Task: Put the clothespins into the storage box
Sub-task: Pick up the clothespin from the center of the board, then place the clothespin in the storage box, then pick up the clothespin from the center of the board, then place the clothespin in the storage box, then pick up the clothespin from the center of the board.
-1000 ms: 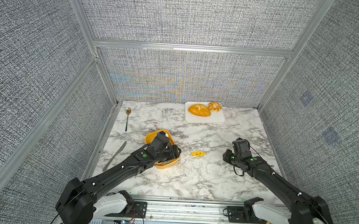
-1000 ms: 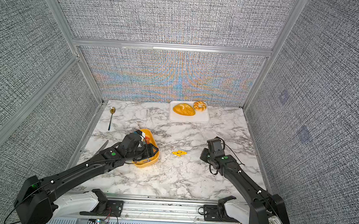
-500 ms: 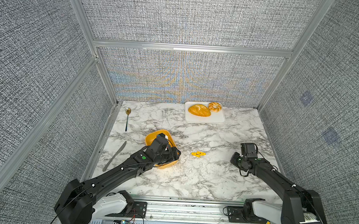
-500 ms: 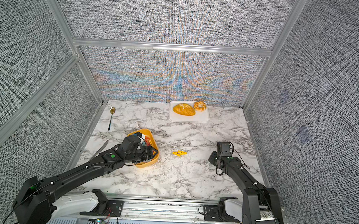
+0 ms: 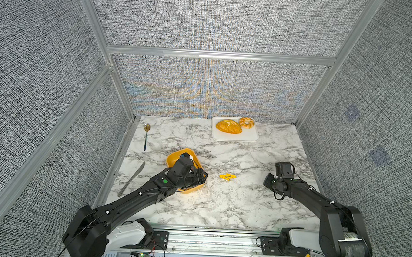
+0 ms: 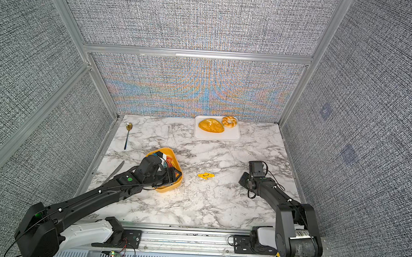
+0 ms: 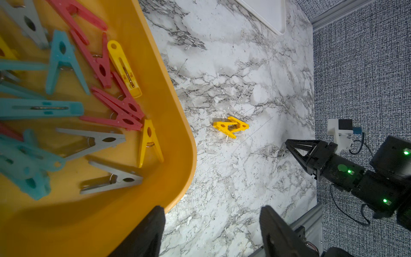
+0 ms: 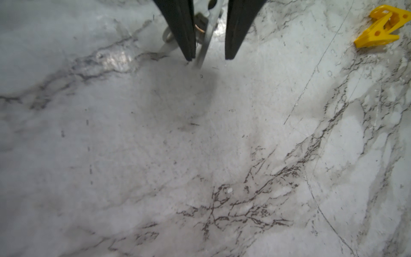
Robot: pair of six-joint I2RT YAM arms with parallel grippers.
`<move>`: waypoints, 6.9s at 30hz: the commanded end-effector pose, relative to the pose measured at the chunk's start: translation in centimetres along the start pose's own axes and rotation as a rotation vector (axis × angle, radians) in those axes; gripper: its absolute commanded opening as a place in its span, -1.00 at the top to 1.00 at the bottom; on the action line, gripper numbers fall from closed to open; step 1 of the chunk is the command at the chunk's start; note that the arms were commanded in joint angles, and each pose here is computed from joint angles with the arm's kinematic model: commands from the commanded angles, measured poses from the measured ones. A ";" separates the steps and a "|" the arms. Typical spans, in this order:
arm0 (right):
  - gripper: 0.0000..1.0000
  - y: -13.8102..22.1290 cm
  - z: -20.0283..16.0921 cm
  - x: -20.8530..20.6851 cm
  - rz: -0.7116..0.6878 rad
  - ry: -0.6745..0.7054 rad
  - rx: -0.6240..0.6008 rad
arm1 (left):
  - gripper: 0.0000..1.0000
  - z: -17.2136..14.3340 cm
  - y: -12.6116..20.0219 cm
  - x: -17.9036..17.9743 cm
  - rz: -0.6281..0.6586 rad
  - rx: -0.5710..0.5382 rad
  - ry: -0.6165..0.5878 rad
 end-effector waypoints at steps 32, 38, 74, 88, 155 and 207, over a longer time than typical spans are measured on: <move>0.89 7.4 -7.4 28.8 0.762 0.444 0.185 | -0.54 -0.1 6.2 5.0 0.208 -0.188 0.068; 0.65 7.9 -10.3 35.5 0.815 0.563 0.225 | -0.57 -1.2 7.0 6.1 0.212 -0.200 0.099; 0.26 -0.3 -10.1 20.1 0.306 0.691 0.171 | -0.54 -0.2 3.3 3.8 0.114 -0.094 0.068; 0.25 -1.5 -11.2 20.9 0.254 0.750 0.160 | -0.54 -0.7 3.6 4.4 0.124 -0.105 0.076; 0.85 10.0 -14.9 36.0 0.643 0.887 0.124 | -0.58 0.6 9.2 6.8 0.240 -0.217 0.108; 0.48 -4.6 -8.3 19.1 0.040 0.894 0.144 | -0.51 -0.1 2.6 4.4 0.016 -0.019 0.136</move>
Point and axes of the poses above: each gripper's point midway between its finger pads, its own y axis back along the fingers, its own x axis along the line the jaws close on, z = x × y, the point moved 5 cm from there along y, back along the fingers, and after that the axes turned 8 degrees about -y, right-handed, at the moved point
